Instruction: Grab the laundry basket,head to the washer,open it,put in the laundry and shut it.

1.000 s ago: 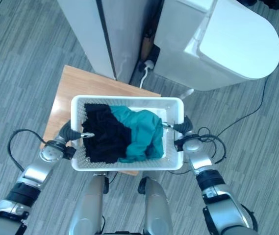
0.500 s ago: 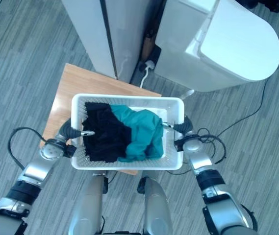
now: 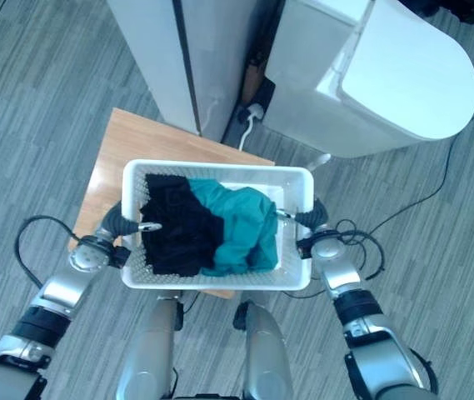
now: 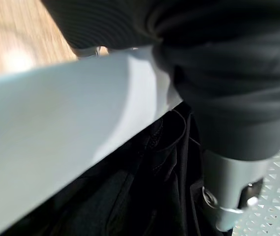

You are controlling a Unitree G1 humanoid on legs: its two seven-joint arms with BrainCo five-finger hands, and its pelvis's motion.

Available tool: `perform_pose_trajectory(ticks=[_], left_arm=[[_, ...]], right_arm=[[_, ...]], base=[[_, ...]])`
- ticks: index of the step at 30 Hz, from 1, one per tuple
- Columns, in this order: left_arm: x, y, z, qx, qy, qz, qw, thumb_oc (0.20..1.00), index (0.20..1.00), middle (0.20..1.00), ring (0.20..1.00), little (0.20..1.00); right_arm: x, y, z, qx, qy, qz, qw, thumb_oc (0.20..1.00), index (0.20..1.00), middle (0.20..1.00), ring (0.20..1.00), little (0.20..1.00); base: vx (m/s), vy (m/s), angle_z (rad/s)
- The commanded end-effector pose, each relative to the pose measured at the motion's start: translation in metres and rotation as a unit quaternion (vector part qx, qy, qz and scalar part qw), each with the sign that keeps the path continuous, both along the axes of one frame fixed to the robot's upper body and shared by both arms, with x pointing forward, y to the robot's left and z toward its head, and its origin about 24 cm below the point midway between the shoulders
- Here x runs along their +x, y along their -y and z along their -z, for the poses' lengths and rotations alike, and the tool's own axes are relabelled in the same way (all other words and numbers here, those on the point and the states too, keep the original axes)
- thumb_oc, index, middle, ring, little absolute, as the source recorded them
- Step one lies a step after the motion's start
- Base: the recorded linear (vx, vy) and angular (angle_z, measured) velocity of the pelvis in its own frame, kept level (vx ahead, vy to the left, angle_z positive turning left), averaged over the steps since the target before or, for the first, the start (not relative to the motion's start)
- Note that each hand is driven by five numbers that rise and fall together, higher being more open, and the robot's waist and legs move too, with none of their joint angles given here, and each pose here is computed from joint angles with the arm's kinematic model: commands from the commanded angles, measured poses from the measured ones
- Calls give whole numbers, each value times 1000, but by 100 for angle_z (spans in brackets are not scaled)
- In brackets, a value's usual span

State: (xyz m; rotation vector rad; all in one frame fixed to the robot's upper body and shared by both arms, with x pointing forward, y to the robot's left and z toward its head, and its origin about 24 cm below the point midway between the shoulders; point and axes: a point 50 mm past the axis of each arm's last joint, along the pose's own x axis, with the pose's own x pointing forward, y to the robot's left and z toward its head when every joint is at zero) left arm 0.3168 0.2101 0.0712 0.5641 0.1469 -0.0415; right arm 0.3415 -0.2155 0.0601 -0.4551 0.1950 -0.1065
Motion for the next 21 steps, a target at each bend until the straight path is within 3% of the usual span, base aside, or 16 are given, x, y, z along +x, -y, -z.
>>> perform_pose_trajectory(ticks=[1,21], left_arm=[[0,17,14,-4,-29,30,999,1000,1000,1000,1000,1000],[2,24,17,-7,-30,37,999,1000,1000,1000,1000,1000]], right_arm=[[-24,-42,64,18,-140,-64,988,1000,1000,1000,1000,1000],[-24,-51,61,26,-129,-80,988,1000,1000,1000,1000,1000]], base=[[-80,13,-1],[1,0,0]])
